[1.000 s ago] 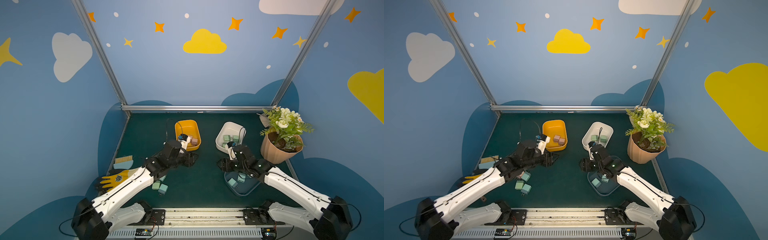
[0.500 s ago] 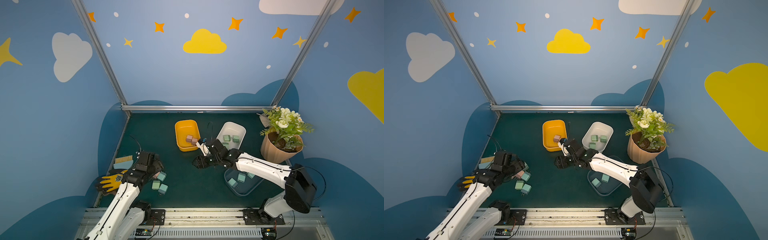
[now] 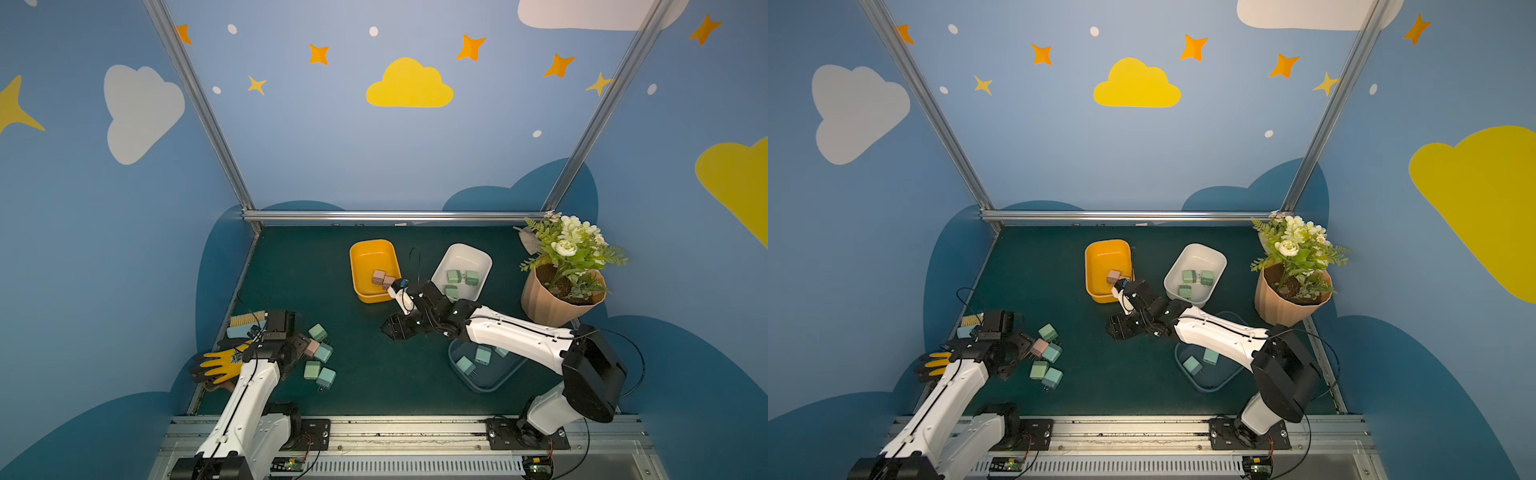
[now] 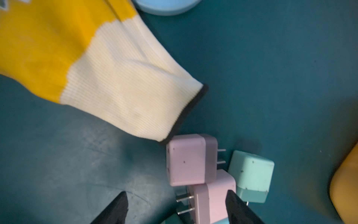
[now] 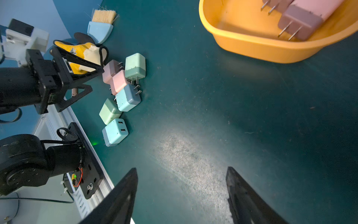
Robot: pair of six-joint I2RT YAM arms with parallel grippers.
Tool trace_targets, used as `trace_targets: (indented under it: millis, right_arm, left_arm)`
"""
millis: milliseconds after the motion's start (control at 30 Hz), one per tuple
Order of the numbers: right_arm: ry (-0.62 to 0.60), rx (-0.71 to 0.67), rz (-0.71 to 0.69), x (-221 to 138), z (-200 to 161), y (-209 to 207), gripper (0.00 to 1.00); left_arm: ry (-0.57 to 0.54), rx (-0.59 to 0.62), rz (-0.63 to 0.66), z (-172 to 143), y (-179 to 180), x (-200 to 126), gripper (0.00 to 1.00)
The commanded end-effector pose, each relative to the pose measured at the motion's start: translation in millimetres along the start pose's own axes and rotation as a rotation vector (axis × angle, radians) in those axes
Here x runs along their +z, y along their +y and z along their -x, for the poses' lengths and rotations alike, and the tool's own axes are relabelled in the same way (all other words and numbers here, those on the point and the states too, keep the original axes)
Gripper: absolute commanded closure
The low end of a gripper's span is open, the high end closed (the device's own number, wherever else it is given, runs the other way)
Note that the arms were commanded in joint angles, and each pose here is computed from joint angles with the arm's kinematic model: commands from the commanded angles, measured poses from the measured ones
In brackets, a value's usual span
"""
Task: Place the plugs by color into the storage box
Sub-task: Pick up the plug from the center of the board.
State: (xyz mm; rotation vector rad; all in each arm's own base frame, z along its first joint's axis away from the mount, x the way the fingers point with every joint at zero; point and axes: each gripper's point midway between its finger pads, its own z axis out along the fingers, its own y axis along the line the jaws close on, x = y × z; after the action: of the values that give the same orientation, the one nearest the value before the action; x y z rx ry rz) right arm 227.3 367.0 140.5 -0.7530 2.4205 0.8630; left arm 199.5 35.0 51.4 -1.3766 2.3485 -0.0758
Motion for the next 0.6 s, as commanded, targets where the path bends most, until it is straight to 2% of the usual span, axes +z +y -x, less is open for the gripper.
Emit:
trace_targets:
  millis: [0,167,333,567]
  right_arm:
    - [-0.117,-0.024,0.014,-17,26,-3,0.27]
    - [-0.094,-0.003,0.122,-16,30,6,0.28]
    - [-0.001,-0.091,0.402,-13,27,65,0.3]
    - [0.094,-0.199,0.566,-8,11,116,0.32]
  left_arm:
    - [-0.02,0.021,-0.007,11,-6,2,0.21]
    - [0.037,0.066,-0.022,7,-16,11,0.22]
    - [0.053,0.096,-0.014,2,-15,20,0.24]
    - [0.041,0.144,-0.013,6,-16,25,0.27]
